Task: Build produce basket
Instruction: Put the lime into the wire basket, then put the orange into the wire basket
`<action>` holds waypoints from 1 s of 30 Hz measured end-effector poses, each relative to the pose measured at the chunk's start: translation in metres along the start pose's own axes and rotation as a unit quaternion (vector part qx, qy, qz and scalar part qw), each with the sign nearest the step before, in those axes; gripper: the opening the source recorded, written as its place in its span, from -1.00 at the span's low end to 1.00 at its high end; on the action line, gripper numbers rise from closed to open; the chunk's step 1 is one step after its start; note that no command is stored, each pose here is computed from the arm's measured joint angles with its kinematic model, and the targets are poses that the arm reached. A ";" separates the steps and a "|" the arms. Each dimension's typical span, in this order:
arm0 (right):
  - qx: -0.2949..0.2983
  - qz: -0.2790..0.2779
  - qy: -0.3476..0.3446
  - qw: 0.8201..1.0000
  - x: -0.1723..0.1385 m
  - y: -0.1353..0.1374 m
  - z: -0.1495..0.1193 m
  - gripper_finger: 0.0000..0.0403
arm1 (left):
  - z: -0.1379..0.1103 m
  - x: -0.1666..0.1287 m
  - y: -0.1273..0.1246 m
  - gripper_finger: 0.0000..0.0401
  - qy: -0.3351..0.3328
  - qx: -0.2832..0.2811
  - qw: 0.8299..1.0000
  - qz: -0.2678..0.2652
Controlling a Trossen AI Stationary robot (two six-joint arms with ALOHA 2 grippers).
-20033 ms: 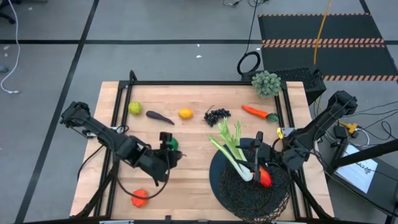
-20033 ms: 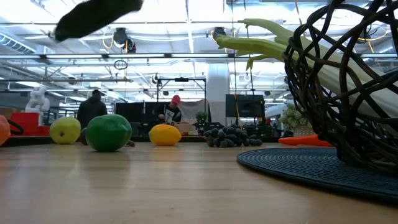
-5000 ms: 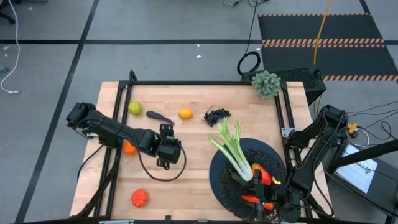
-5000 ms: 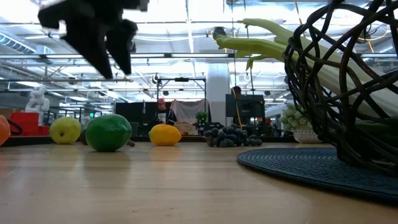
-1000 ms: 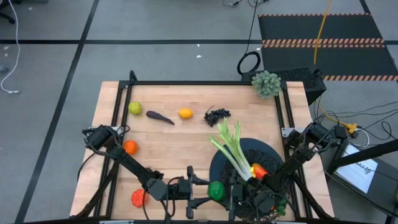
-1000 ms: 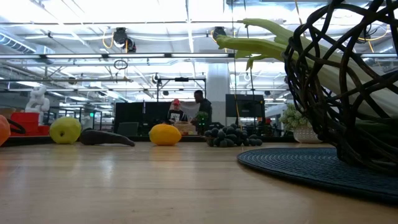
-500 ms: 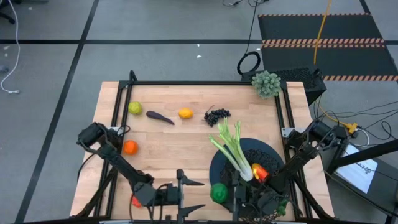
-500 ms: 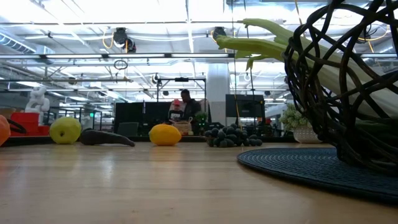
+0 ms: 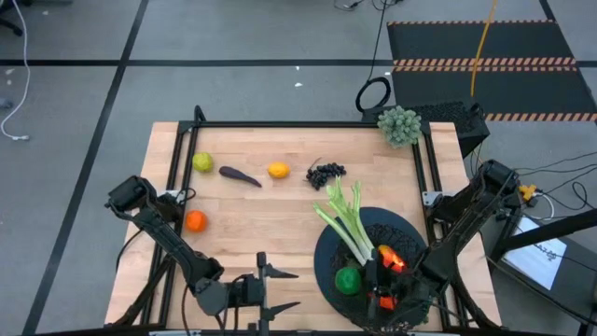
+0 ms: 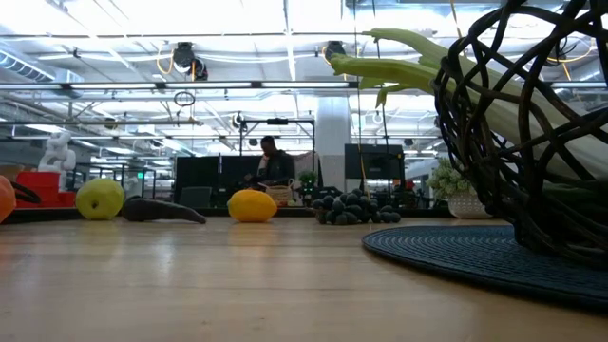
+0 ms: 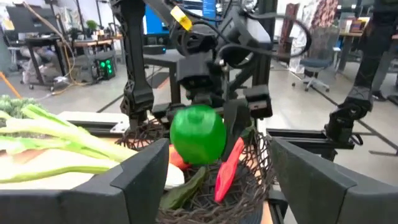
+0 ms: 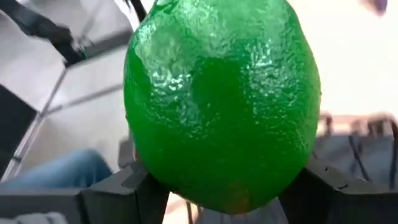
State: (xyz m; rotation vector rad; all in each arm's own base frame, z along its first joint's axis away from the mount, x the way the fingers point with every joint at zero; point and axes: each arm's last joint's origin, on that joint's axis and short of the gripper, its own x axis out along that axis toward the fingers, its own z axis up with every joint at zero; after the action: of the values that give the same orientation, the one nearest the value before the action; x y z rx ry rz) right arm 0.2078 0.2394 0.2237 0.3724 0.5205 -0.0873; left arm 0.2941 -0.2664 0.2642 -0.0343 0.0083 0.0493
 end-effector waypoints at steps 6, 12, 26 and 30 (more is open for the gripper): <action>0.026 -0.034 0.062 0.997 -0.004 -0.010 -0.012 0.18 | -0.005 0.003 0.003 0.25 0.017 -0.005 1.000 0.007; 0.026 -0.045 0.076 0.996 -0.007 -0.012 -0.017 0.21 | -0.008 0.007 0.008 0.19 0.033 0.001 0.999 0.015; 0.013 -0.033 0.120 0.992 -0.007 -0.013 -0.019 0.44 | -0.015 0.013 0.022 0.20 0.082 0.053 0.995 0.037; -0.001 -0.016 0.146 0.989 -0.008 -0.013 -0.017 0.43 | -0.005 0.010 0.036 0.20 0.102 0.053 0.992 0.051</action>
State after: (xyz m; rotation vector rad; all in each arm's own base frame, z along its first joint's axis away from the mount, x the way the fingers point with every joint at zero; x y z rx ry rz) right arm 0.1908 0.2332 0.2094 0.3771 0.8169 -0.0633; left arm 0.3024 -0.2306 0.2582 0.0670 0.2168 0.1476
